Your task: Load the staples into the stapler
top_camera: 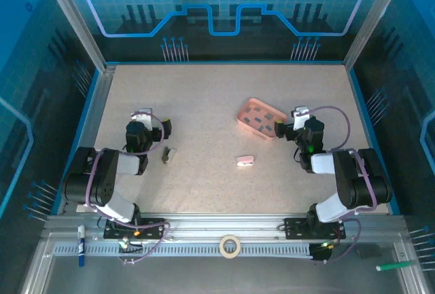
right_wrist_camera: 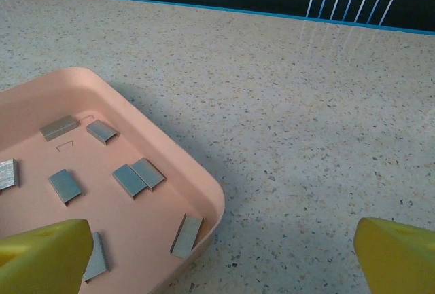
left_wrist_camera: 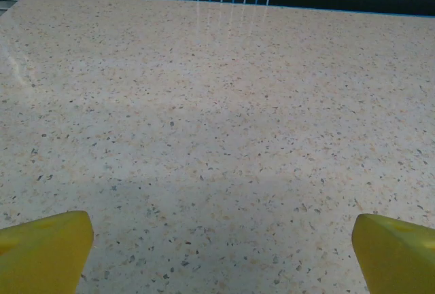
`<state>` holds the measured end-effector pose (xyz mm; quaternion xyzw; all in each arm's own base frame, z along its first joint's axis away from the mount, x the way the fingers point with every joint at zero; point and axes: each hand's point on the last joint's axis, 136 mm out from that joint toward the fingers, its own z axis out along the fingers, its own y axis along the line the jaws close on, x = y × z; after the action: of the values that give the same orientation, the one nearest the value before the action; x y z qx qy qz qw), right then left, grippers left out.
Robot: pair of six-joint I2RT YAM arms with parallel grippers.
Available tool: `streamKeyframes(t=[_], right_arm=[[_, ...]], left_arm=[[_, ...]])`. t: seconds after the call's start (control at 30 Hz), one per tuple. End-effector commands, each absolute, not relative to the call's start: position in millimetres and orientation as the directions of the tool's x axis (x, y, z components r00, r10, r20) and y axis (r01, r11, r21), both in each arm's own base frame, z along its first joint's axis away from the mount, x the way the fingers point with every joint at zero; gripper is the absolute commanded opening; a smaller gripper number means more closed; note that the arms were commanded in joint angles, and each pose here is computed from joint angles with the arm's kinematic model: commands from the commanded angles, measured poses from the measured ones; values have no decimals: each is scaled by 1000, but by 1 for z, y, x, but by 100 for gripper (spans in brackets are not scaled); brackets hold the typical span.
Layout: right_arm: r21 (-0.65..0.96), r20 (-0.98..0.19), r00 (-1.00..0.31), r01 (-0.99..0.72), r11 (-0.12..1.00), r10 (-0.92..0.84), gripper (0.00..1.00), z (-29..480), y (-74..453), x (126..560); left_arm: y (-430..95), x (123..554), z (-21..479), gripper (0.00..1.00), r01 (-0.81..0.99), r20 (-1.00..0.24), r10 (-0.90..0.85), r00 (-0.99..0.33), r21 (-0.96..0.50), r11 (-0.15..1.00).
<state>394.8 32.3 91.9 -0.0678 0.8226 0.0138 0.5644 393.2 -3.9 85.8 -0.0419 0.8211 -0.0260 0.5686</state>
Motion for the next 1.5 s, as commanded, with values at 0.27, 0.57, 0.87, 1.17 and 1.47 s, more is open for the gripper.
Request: streamKeyframes(t=[0.27,0.57,0.87,1.17,1.47], right_arm=[[-71,-935,-336,-135,988,-113,100,97,35,399],[-71,-935,-337,-136,988,-114,100,97,35,398],[-67,-935,-338,-137,988,-110,100,97,34,399],[-19,-944,-326,-103,994,-52,100,105,22,397],[108,-947,-319,-201,974,39,100,192,46,363]], left_arm=[[-3,399,95,99,-20,-941,-81,-329,-79,997],[-4,399,95,99,-20,-941,-82,-329,-80,997],[-4,399,96,99,-19,-940,-84,-330,-82,996],[-14,392,115,90,45,-953,-59,-298,-76,996],[-73,373,186,84,254,-951,-4,-308,-87,963]])
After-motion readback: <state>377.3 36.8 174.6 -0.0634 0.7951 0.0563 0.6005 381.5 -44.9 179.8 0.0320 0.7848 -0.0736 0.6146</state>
